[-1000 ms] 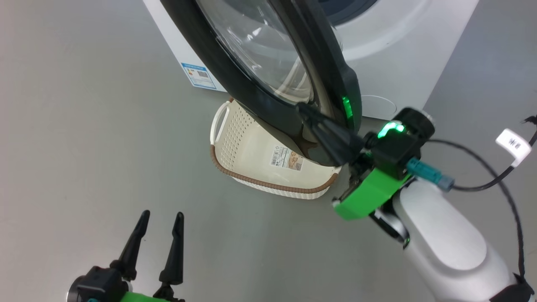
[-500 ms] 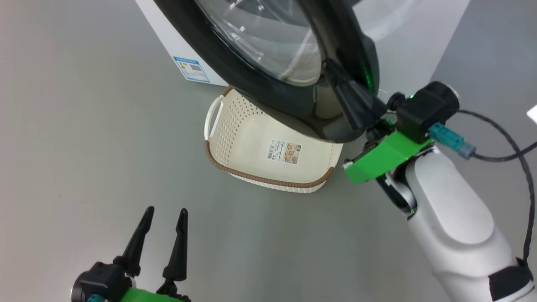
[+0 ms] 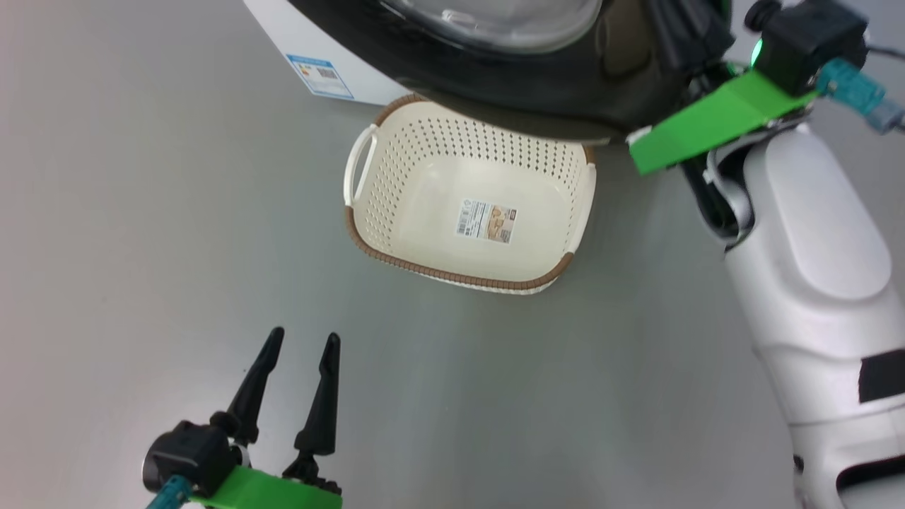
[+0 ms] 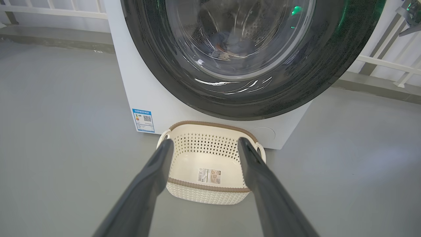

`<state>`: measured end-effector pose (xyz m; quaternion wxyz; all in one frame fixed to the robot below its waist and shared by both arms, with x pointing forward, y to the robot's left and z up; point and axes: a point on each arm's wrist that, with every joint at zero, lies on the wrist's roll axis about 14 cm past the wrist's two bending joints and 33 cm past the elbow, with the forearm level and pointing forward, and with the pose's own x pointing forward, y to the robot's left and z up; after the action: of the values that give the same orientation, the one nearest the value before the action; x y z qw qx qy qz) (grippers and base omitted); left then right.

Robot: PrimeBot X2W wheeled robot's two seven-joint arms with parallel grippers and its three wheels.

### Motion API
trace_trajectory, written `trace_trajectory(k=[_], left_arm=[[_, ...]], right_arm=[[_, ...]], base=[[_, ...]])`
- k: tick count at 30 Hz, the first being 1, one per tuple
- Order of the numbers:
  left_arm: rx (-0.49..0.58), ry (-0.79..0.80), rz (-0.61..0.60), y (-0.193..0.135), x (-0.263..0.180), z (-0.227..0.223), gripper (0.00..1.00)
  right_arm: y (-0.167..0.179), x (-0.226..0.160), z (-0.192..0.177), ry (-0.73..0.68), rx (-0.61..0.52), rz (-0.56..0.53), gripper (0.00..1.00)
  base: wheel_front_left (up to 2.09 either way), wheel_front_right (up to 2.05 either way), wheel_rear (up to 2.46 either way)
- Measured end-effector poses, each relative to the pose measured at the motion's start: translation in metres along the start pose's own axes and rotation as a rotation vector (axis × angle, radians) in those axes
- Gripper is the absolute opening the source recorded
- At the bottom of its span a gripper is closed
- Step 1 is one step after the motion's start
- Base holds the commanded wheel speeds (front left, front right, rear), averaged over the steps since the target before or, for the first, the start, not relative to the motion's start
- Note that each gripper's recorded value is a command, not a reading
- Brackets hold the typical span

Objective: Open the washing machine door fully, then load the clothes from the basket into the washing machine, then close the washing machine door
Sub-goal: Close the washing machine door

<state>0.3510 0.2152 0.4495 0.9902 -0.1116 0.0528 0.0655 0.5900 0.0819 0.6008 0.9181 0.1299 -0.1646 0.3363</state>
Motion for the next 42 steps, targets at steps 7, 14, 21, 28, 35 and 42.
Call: trace_trajectory(k=[7, 14, 21, 28, 35, 42], left_arm=[[-0.009, 0.021, -0.023, -0.007, 0.016, -0.007, 1.00], [-0.016, 0.049, -0.045, -0.013, 0.031, -0.018, 1.00], [-0.030, 0.088, -0.048, -0.015, 0.036, -0.032, 1.00], [-0.022, 0.092, -0.064, -0.018, 0.045, -0.035, 1.00], [-0.028, 0.081, -0.067, -0.019, 0.047, -0.032, 1.00], [-0.032, 0.050, -0.066, -0.018, 0.049, -0.022, 1.00]], right_arm=[[-0.028, 0.021, -0.005, -0.018, 0.013, -0.050, 0.00], [-0.058, 0.038, -0.010, -0.043, 0.044, -0.111, 0.00], [-0.077, 0.053, -0.015, -0.062, 0.068, -0.147, 0.00], [-0.074, 0.064, -0.020, -0.060, 0.071, -0.136, 0.00], [-0.071, 0.064, -0.015, -0.061, 0.061, -0.125, 0.00], [-0.062, 0.057, -0.007, -0.052, 0.038, -0.098, 0.00]], base=[[0.00, 0.00, 0.00], [0.00, 0.00, 0.00], [0.00, 0.00, 0.00], [0.00, 0.00, 0.00], [0.00, 0.00, 0.00], [0.00, 0.00, 0.00]])
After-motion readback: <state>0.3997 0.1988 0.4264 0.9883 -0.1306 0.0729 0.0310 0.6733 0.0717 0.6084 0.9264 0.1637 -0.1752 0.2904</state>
